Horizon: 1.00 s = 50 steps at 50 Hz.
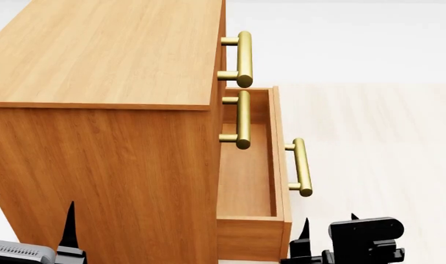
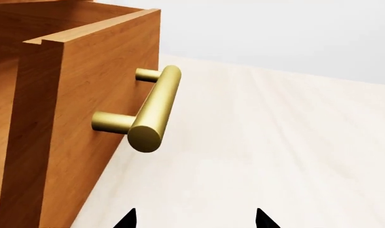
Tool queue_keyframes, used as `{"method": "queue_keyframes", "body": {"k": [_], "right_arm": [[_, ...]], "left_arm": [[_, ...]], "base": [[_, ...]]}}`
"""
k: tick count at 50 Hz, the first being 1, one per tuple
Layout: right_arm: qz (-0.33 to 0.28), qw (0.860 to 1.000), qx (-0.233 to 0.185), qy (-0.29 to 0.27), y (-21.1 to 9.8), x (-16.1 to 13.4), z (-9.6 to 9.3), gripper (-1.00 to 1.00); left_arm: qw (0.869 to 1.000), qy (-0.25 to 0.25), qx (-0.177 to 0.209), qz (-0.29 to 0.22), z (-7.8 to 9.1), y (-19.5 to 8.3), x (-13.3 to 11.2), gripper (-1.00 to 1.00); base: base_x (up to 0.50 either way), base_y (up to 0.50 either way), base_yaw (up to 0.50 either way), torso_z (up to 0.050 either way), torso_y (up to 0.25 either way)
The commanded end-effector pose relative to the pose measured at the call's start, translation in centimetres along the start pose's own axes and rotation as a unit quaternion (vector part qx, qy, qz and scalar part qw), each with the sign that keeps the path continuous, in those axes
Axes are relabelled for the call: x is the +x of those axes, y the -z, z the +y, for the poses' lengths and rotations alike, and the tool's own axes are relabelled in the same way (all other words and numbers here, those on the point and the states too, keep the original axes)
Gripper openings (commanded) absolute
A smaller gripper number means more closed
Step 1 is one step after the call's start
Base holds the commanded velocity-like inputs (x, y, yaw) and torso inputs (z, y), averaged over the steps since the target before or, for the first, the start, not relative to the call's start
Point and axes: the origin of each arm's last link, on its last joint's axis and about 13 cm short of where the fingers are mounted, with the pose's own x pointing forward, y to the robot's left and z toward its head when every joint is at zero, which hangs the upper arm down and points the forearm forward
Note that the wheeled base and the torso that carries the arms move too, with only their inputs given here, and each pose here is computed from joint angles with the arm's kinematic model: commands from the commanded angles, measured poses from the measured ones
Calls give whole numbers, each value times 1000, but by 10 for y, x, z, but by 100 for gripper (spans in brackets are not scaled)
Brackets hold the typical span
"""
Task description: Close the bottom drawer of the cabinet.
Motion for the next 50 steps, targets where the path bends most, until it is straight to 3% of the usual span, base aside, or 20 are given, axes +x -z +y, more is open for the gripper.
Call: {"method": "queue_keyframes", "body": {"k": [1, 25, 50], "right_arm": [[12, 997, -40, -66, 4, 1, 24, 100], [-3, 991, -53, -120, -3, 6, 46, 100], [-29, 969, -81, -232, -22, 17, 50, 100]], "left_arm": [[1000, 0, -1, 0, 0, 0, -1, 100], [1000, -5, -1, -2, 1, 0, -2, 100], [1000, -5, 3, 1, 0, 0, -2, 100]], "base": [[0, 0, 0, 0, 0], [0, 0, 0, 0, 0], [0, 0, 0, 0, 0]]}}
